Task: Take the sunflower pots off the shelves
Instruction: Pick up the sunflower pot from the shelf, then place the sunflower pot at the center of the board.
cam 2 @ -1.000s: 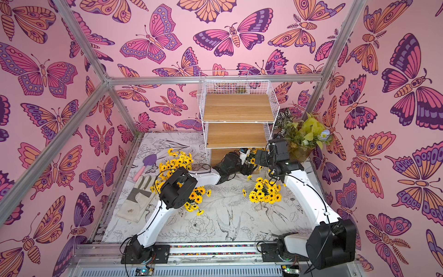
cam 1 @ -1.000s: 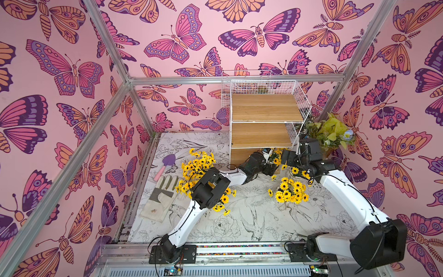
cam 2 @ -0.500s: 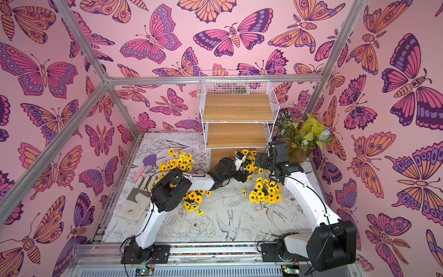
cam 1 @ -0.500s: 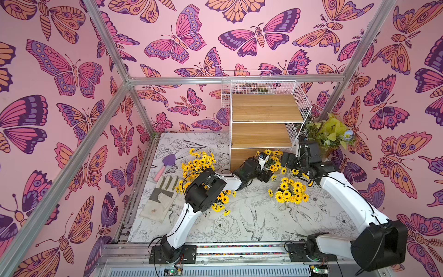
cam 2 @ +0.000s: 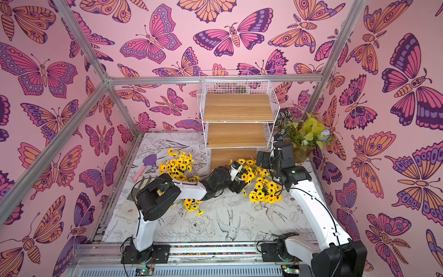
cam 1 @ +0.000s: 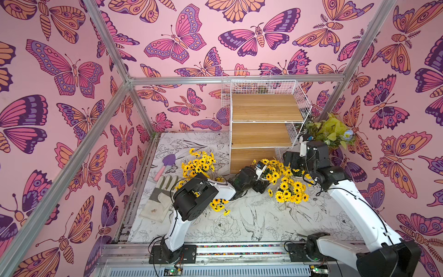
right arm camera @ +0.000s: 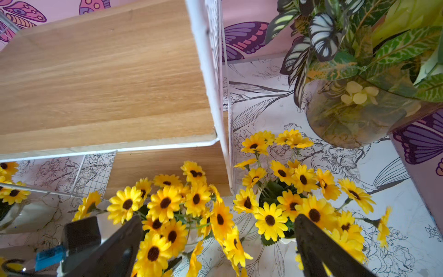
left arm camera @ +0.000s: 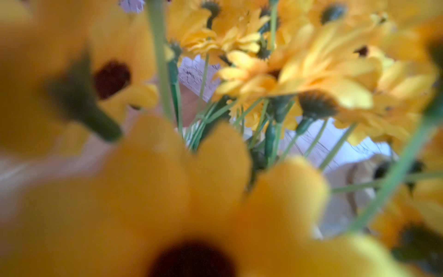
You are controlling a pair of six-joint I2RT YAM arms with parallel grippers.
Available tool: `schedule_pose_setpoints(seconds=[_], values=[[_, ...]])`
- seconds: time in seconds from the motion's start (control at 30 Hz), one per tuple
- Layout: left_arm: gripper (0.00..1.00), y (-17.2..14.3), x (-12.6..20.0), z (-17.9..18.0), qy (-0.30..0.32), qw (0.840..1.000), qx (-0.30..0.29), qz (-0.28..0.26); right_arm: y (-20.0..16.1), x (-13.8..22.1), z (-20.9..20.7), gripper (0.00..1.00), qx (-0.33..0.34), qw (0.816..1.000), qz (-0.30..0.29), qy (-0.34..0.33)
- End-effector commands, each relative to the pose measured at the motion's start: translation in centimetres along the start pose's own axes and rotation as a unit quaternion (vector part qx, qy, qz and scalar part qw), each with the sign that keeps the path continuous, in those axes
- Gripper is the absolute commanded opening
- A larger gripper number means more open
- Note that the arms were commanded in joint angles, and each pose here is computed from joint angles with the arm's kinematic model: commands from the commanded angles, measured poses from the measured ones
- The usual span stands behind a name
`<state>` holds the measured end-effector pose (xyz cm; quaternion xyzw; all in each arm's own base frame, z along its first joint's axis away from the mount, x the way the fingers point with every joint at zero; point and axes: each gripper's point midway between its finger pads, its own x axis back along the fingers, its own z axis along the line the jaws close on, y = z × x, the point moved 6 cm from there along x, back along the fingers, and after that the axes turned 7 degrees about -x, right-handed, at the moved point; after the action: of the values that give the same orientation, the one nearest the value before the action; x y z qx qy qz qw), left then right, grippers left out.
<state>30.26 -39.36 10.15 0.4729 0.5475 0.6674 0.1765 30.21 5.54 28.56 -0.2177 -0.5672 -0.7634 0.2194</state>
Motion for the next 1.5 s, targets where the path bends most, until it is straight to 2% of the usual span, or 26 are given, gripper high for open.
schedule_pose_setpoints(seconds=[0.0, 0.1, 0.2, 0.37, 0.57, 0.73, 0.8, 0.87, 0.97, 1.13, 1.47], values=[[0.79, 3.2, 2.2, -0.8, 0.015, 0.997, -0.018, -0.071, -0.5, 0.6, 0.1, 0.99, 0.011, 1.000, 0.009, 0.007], [0.78, 2.2, 3.4, -1.4, 0.026, 0.998, -0.017, -0.062, -0.5, 0.8, 0.1, 0.99, 0.011, 1.000, 0.006, 0.008], [0.78, 1.8, 4.7, -2.3, 0.019, 0.996, -0.013, -0.084, -0.6, 0.9, 0.1, 0.99, 0.011, 1.000, 0.007, 0.010], [0.78, 0.5, 6.1, -4.0, 0.023, 0.996, -0.020, -0.080, -0.7, 1.1, 0.1, 0.99, 0.010, 1.000, 0.007, 0.013], [0.78, -0.4, 7.3, -5.9, 0.014, 0.997, -0.025, -0.070, -1.0, 1.5, -0.1, 0.99, 0.010, 1.000, 0.005, 0.011], [0.79, -1.9, 7.9, -6.1, 0.030, 0.998, -0.019, -0.047, -1.3, 2.0, -0.6, 0.99, 0.010, 1.000, 0.000, 0.001], [0.84, -2.6, 8.2, -6.0, 0.038, 0.998, -0.017, -0.040, -1.5, 2.2, -0.8, 0.99, 0.012, 1.000, 0.000, -0.005], [0.97, -3.1, 8.2, -5.8, 0.047, 0.998, -0.012, -0.034, -1.6, 2.2, -1.0, 0.99, 0.012, 1.000, 0.004, -0.013], [1.00, -3.8, 8.0, -5.7, 0.051, 0.998, -0.012, -0.025, -1.8, 2.3, -1.3, 0.99, 0.012, 1.000, 0.010, -0.024], [1.00, -3.4, 8.4, -5.7, 0.052, 0.998, -0.009, -0.031, -2.0, 2.9, -1.6, 0.99, 0.013, 0.999, 0.007, -0.033], [1.00, -1.0, 12.0, -6.5, 0.065, 0.997, -0.030, -0.022, -2.9, 3.6, -3.8, 0.99, 0.009, 0.994, 0.001, -0.109]])
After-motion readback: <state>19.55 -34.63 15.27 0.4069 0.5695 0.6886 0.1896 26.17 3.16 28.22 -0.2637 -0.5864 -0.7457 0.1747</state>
